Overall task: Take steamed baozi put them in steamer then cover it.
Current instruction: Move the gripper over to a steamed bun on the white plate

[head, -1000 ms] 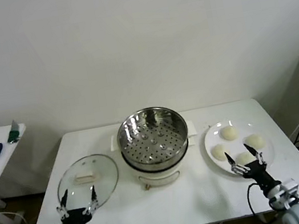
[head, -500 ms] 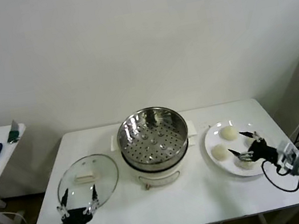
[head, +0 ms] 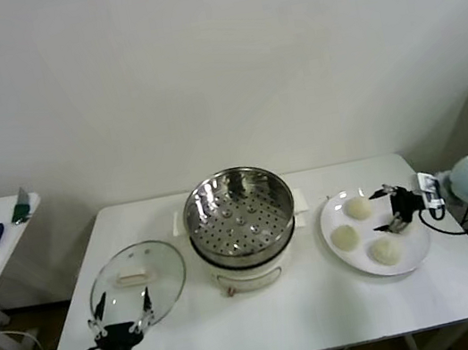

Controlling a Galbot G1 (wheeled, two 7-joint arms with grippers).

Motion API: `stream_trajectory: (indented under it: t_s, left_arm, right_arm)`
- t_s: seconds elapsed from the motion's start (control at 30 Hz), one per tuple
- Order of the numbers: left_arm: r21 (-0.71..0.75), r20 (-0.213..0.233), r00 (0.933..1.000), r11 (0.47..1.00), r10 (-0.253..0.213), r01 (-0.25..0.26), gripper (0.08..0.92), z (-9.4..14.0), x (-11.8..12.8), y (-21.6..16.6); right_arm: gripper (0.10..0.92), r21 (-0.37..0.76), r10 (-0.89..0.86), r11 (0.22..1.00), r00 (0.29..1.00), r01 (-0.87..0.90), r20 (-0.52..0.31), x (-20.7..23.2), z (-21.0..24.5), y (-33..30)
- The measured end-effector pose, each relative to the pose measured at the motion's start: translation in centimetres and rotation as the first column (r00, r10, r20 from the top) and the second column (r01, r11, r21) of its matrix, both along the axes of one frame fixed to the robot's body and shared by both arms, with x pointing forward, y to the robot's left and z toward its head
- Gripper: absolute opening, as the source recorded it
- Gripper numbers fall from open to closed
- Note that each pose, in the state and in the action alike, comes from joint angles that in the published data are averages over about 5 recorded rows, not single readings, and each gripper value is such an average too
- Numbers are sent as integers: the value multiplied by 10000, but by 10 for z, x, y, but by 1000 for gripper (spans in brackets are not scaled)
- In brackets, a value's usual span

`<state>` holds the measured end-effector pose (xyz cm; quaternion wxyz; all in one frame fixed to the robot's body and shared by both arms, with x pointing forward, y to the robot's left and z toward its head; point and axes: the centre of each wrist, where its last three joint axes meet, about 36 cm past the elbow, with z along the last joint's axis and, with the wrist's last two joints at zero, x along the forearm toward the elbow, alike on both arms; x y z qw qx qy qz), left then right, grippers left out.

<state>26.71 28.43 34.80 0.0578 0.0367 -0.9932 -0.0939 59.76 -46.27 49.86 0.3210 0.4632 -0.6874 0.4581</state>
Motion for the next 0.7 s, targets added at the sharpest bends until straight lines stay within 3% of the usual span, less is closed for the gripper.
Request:
stream_trajectory:
  t_s: [0.3,0.7]
  left_arm:
    - [327,-116,9999,9995,31,-27,823,0,5,5]
    - [413,-309,9993,9990,187,-174,823,-4,9,8]
  right_arm:
    - [823,-1860,769,9780,9921,-945,-995,68,14,10]
    - [823,-2929,1072,9434,9789,-1554,-1741,114,-11,42]
